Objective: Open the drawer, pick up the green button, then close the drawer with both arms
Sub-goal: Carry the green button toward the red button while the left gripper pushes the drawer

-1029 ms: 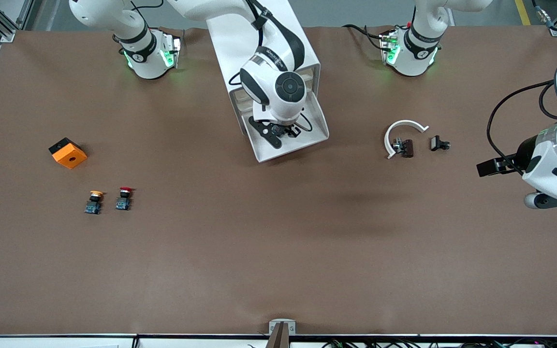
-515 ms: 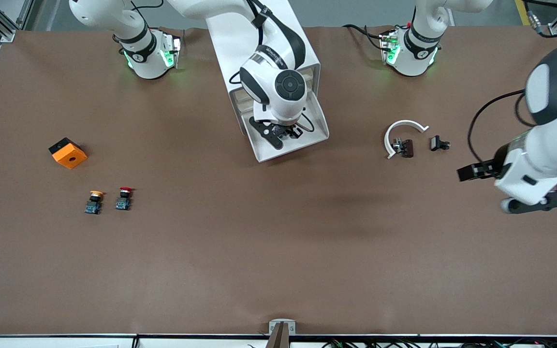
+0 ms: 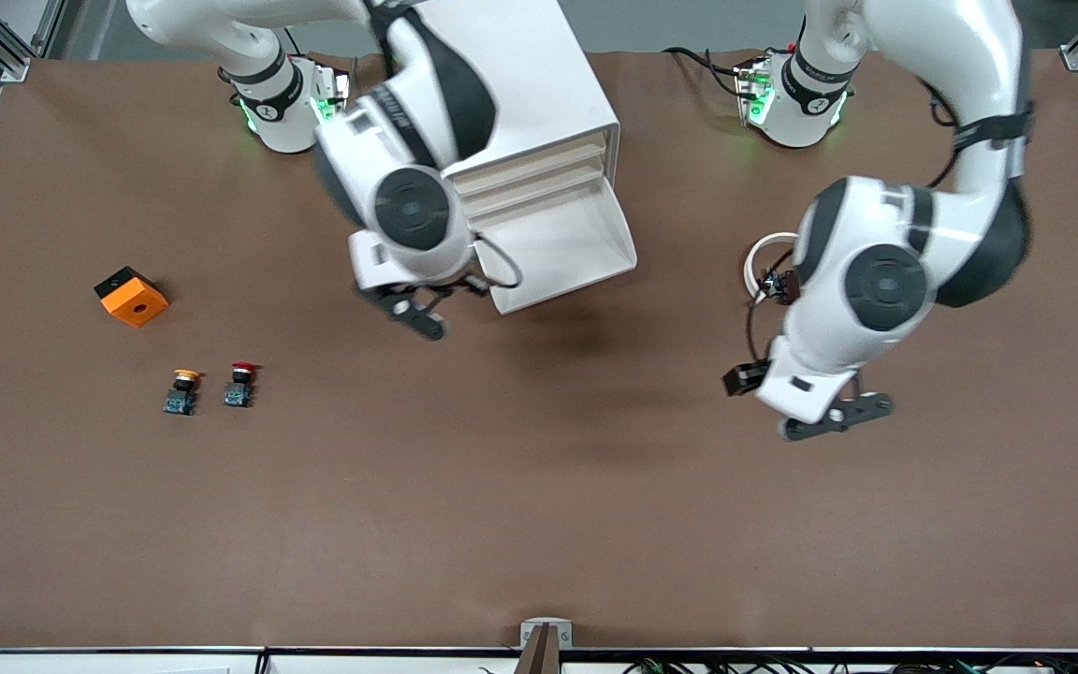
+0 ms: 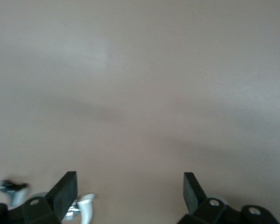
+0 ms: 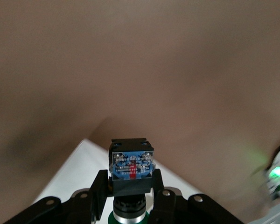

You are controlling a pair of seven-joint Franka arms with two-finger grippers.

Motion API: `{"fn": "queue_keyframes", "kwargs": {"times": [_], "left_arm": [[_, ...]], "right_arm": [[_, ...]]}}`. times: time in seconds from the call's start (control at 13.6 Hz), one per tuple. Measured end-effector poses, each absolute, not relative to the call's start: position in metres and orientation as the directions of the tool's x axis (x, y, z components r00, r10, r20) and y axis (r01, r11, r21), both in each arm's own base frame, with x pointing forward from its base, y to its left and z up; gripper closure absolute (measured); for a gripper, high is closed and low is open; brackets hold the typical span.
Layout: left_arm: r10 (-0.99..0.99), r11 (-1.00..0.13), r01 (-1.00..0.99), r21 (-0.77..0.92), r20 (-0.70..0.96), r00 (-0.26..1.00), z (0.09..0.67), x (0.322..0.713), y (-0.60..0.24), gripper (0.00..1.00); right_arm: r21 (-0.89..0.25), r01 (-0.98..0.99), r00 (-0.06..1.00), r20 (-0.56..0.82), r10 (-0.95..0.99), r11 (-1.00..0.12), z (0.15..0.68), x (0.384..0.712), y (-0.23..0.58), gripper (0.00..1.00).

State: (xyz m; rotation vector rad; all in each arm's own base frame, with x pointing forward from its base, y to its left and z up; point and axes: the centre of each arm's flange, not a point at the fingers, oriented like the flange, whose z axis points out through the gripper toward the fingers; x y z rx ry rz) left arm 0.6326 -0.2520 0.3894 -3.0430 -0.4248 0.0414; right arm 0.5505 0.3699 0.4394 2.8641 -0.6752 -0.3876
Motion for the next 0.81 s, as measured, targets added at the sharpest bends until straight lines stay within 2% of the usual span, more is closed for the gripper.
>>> {"fn": "queue_keyframes", "kwargs": {"times": [0.29,0.51,0.81], "left_arm": [[0.329,-0.944,0.328,-0.033,-0.103,0.939,0.329,0.599,-0.325,0.0],[0.328,-0.945,0.324,-0.05,-0.155,0.932,0.294,0.573,-0.366,0.0],[0.287,-0.957,0.272,-0.1,-0.188,0.939,0.254,0.52,-0.421,0.0]], "right_arm": [[0.201,-0.166,0.942,-0.256,-0.216,-0.965,0.436,0.592,0.277,0.58],[0.157,-0.043,0.968,-0.238,-0.08,-0.987,0.41,0.619,0.192,0.58],[0.132,0.013,0.984,-0.179,-0.011,-0.991,0.342,0.611,0.122,0.58]]}}
